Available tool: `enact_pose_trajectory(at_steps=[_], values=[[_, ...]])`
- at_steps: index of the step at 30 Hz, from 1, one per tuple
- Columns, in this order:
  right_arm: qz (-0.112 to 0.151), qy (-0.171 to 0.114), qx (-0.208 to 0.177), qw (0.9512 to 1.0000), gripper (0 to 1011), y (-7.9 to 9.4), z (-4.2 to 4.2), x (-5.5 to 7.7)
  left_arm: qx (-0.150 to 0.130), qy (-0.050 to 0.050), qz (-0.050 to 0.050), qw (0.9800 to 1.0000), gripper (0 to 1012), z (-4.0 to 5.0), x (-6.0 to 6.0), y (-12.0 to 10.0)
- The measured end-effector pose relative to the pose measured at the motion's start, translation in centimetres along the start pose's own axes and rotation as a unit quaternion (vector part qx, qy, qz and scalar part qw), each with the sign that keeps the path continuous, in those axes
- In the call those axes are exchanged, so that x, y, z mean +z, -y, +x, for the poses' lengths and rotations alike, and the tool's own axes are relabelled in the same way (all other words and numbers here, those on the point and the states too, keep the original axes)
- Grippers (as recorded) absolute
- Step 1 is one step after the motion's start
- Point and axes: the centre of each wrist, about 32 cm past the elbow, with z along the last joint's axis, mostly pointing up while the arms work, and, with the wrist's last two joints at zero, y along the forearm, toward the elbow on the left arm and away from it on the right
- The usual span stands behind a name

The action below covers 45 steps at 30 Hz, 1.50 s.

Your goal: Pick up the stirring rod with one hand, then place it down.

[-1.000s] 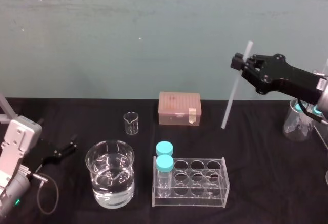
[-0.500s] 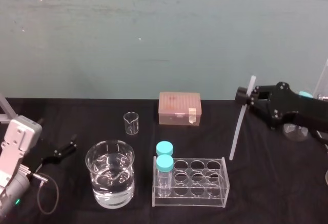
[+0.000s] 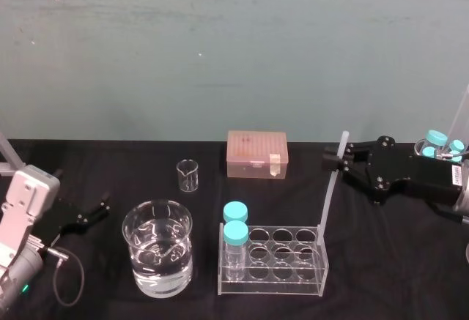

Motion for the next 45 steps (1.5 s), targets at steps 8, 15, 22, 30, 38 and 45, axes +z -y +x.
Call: enact_pose_trajectory(at_steps=[8,15,22,30,38,45], values=[[0.001,-0.002,0.001,1.0000,73,-0.1,0.00,-0.7,0.000,0.000,0.000,1.0000,1005,0.00,0.0,0.0],[0.004,-0.007,-0.002,1.0000,72,-0.2,0.03,-1.6,0.000,0.000,0.000,1.0000,1005,0.00,0.0,0.0],[0.002,-0.006,0.002,1.0000,73,-0.5,0.24,-2.5,0.000,0.000,0.000,1.0000,1005,0.00,0.0,0.0],[-0.013,-0.007,0.007,0.9999,73,-0.9,0.66,-3.8,0.000,0.000,0.000,1.0000,1005,0.00,0.0,0.0],[-0.024,-0.016,0.006,0.9996,73,-1.2,0.76,-5.3,0.000,0.000,0.000,1.0000,1005,0.00,0.0,0.0],[-0.028,-0.023,0.005,0.9993,73,-1.4,0.75,-6.2,0.000,0.000,0.000,1.0000,1005,0.00,0.0,0.0]])
